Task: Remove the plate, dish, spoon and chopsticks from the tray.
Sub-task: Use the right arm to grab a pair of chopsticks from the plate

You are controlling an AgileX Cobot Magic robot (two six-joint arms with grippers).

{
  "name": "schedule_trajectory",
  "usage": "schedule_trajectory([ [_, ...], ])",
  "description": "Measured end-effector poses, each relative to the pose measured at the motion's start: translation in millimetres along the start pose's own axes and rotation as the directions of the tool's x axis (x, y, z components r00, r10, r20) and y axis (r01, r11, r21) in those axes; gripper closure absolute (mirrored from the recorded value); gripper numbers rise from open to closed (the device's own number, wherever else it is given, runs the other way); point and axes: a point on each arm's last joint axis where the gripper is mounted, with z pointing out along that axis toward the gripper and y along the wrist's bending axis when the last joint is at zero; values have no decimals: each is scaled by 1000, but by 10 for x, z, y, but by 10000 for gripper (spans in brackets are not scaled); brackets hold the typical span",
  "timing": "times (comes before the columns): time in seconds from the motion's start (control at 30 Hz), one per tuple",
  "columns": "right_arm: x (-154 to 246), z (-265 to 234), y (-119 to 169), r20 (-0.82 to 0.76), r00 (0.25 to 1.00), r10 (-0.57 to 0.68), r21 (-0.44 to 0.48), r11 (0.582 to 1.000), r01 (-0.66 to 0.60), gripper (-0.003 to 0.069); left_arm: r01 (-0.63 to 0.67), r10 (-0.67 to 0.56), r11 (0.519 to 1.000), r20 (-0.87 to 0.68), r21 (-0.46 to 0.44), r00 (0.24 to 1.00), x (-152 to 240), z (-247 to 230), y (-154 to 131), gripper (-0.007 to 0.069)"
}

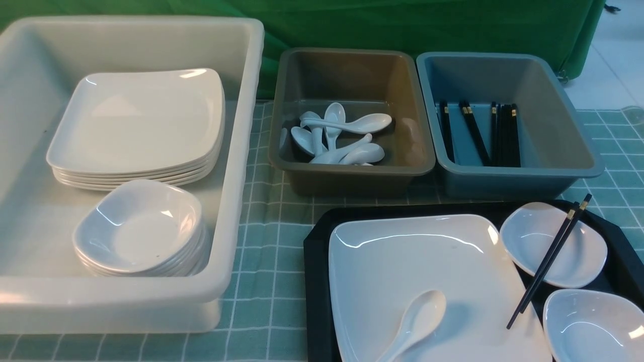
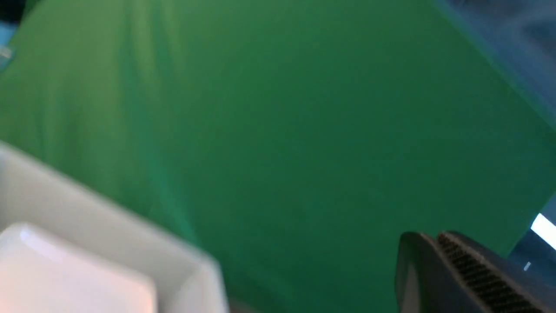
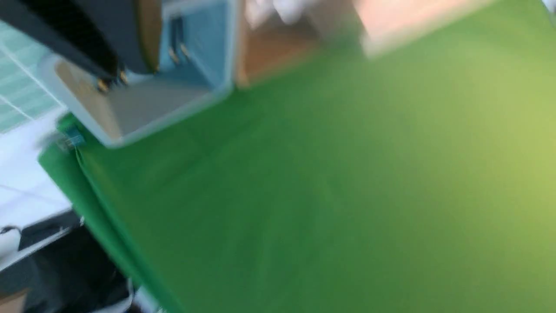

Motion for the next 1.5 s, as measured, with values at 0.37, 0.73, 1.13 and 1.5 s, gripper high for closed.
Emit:
schedule_trajectory([
  [0.37, -448, 876, 429, -824, 500, -267, -38, 907, 420, 641, -171, 139, 984, -846, 58, 515, 409, 958, -16, 608],
  [0.73, -204, 1849, 125, -959, 264, -105, -14, 945, 327, 642, -74, 233, 972, -908, 222, 349, 707, 1097, -176, 624],
  [1.13, 496, 2631, -630, -945, 278, 172, 253, 924, 287, 175, -77, 365, 931, -903, 357, 226, 1157, 1012, -598, 624],
  [1.5, 944, 2921, -808, -899, 334, 283, 361, 912, 198, 103, -114, 371, 928, -904, 354, 211, 1270, 1102, -581, 625],
])
